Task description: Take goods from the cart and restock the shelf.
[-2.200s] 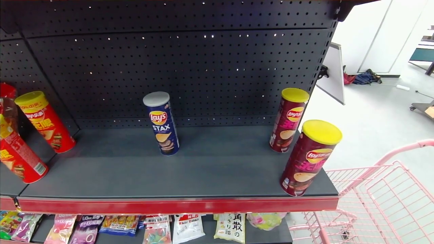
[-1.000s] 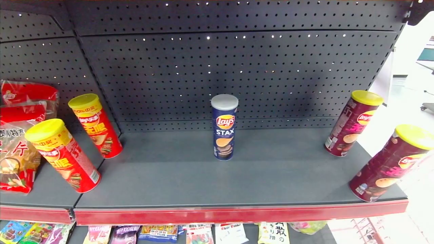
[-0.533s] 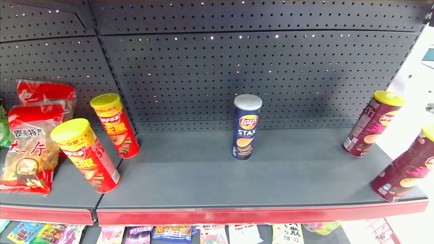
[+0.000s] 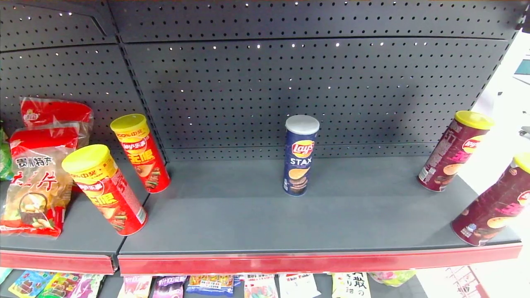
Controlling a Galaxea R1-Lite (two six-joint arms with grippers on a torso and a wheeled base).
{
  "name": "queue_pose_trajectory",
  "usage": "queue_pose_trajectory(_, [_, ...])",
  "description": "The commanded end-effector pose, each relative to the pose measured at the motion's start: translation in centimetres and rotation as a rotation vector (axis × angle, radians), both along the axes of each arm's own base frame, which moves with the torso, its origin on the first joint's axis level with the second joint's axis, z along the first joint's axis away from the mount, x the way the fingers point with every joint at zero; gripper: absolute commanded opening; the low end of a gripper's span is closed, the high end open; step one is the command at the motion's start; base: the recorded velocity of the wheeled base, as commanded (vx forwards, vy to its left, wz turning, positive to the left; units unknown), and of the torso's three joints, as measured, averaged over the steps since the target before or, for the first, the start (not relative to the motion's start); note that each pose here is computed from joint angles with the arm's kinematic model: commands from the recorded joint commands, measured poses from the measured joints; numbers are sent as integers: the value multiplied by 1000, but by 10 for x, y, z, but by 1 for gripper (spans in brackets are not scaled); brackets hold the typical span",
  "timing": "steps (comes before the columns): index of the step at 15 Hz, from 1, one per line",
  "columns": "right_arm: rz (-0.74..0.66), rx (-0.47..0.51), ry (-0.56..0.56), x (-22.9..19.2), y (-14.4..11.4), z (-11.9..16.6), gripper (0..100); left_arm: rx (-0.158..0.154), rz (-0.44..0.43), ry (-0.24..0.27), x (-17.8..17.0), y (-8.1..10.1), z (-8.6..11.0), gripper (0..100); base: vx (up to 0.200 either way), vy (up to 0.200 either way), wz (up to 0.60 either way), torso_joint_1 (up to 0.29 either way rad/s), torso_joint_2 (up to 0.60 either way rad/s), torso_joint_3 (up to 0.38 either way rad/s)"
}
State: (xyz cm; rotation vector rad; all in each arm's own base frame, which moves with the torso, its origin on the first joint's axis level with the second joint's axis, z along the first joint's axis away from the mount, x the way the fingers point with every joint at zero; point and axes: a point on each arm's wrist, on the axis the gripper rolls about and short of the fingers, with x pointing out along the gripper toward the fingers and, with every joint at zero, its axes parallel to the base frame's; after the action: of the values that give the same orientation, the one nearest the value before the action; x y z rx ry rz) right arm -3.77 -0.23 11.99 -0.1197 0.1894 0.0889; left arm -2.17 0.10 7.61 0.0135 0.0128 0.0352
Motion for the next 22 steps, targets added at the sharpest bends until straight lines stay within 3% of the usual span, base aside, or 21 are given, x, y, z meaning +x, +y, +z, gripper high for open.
queue_pose_trajectory(1, [53, 49, -34, 3, 2, -9, 0, 57, -50, 13, 1, -1, 1, 100, 0, 0, 0, 0, 0, 0])
queue_pose_trajectory(2, [75, 58, -39, 8, 3, -17, 0, 69, -101, 12, 1, -2, 1, 100, 0, 0, 0, 0, 0, 0])
queue_pose_trajectory(4, [63, 58, -26, 16, 3, -32, 0, 72, -110, 12, 1, -2, 1, 100, 0, 0, 0, 0, 0, 0])
queue_pose_trajectory(5, [58, 54, -20, 21, 3, -32, 0, 34, -215, -27, 0, -4, 40, 100, 0, 0, 0, 0, 0, 0])
queue_pose_trajectory(6, [62, 54, -18, 22, 3, -32, 0, -42, -248, 14, 15, -5, 86, 100, 0, 0, 0, 0, 0, 0])
queue_pose_trajectory(7, [62, 57, -15, 23, 3, -33, 0, -93, -275, 29, 34, -6, 125, 100, 0, 0, 0, 0, 0, 0])
queue_pose_trajectory(8, [58, 60, -18, 23, 3, -33, 0, -85, -351, 57, 52, -9, 147, 100, 0, 0, 0, 0, 0, 0])
queue_pose_trajectory(9, [58, 61, -19, 23, 3, -33, 0, -84, -357, 63, 54, -9, 147, 100, 0, 0, 0, 0, 0, 0])
queue_pose_trajectory(10, [53, 65, -63, 19, 3, -33, 0, 21, -510, 132, 85, -16, 147, 100, 0, 0, 0, 0, 0, 0])
queue_pose_trajectory(11, [53, 60, -84, 17, 3, -34, 0, 39, -582, 158, 106, -22, 148, 100, 0, 0, 0, 0, 0, 0])
queue_pose_trajectory(12, [52, 54, -100, 16, 3, -31, 0, 51, -665, 138, 127, -32, 155, 100, 0, 0, 0, 0, 0, 0])
queue_pose_trajectory(14, [36, 56, -93, 16, 3, -34, 0, 58, -746, 141, 165, -55, 157, 100, 0, 0, 0, 0, 0, 0])
queue_pose_trajectory(17, [3, 96, -91, 16, 3, -34, 0, 54, -816, 195, 200, -77, 156, 100, 0, 0, 0, 0, 0, 0])
queue_pose_trajectory(18, [1, 115, -108, 15, 3, -35, 0, 54, -853, 226, 217, -89, 153, 100, 0, 0, 0, 0, 0, 0])
queue_pose_trajectory(22, [-5, 114, -127, 13, 3, -35, 0, 56, -941, 260, 255, -125, 134, 100, 0, 0, 0, 0, 0, 0])
